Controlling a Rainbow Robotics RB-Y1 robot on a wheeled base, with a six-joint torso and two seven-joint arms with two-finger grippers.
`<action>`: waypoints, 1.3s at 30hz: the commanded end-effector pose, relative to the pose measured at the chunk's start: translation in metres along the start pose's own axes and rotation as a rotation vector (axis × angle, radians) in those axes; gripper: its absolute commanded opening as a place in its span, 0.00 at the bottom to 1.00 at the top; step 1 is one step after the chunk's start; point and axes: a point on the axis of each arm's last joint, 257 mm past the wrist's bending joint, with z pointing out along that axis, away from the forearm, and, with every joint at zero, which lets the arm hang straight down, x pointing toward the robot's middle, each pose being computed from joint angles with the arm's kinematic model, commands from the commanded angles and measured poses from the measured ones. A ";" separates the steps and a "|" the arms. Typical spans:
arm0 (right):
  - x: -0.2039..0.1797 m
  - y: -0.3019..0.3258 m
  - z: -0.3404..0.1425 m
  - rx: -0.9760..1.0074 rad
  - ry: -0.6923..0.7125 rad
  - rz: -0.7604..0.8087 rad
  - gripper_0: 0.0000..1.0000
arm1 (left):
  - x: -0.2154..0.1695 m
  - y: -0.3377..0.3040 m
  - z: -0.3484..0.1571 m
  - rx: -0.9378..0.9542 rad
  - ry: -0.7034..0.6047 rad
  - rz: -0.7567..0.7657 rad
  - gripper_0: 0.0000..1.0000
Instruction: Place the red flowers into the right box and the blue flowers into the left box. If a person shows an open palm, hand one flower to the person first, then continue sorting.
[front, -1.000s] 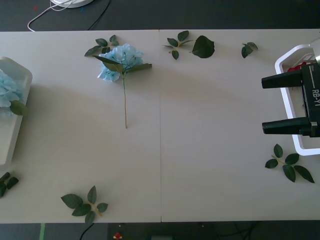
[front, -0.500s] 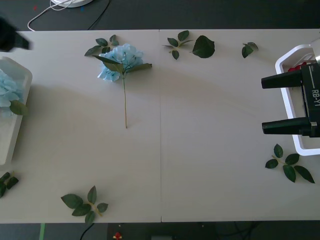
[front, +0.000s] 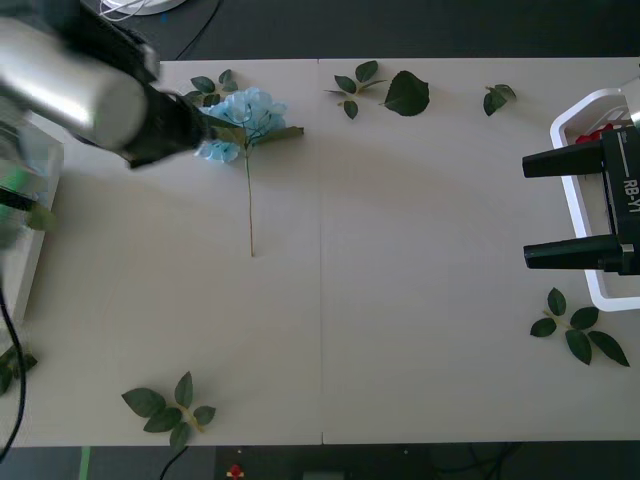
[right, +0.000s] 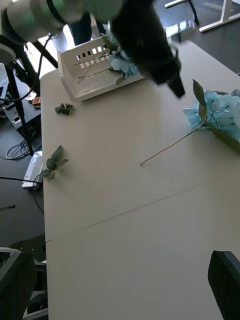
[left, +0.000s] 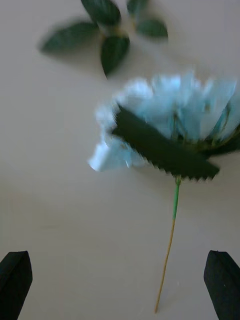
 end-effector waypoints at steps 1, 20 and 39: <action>-0.003 0.011 0.005 -0.027 -0.019 -0.025 1.00 | 0.012 -0.027 0.021 0.036 0.025 0.045 1.00; -0.003 0.011 0.005 -0.027 -0.019 -0.025 1.00 | 0.021 -0.087 0.079 0.076 0.110 0.040 1.00; -0.003 0.011 0.005 -0.027 -0.019 -0.025 1.00 | 0.045 -0.087 0.099 0.046 0.120 0.097 0.00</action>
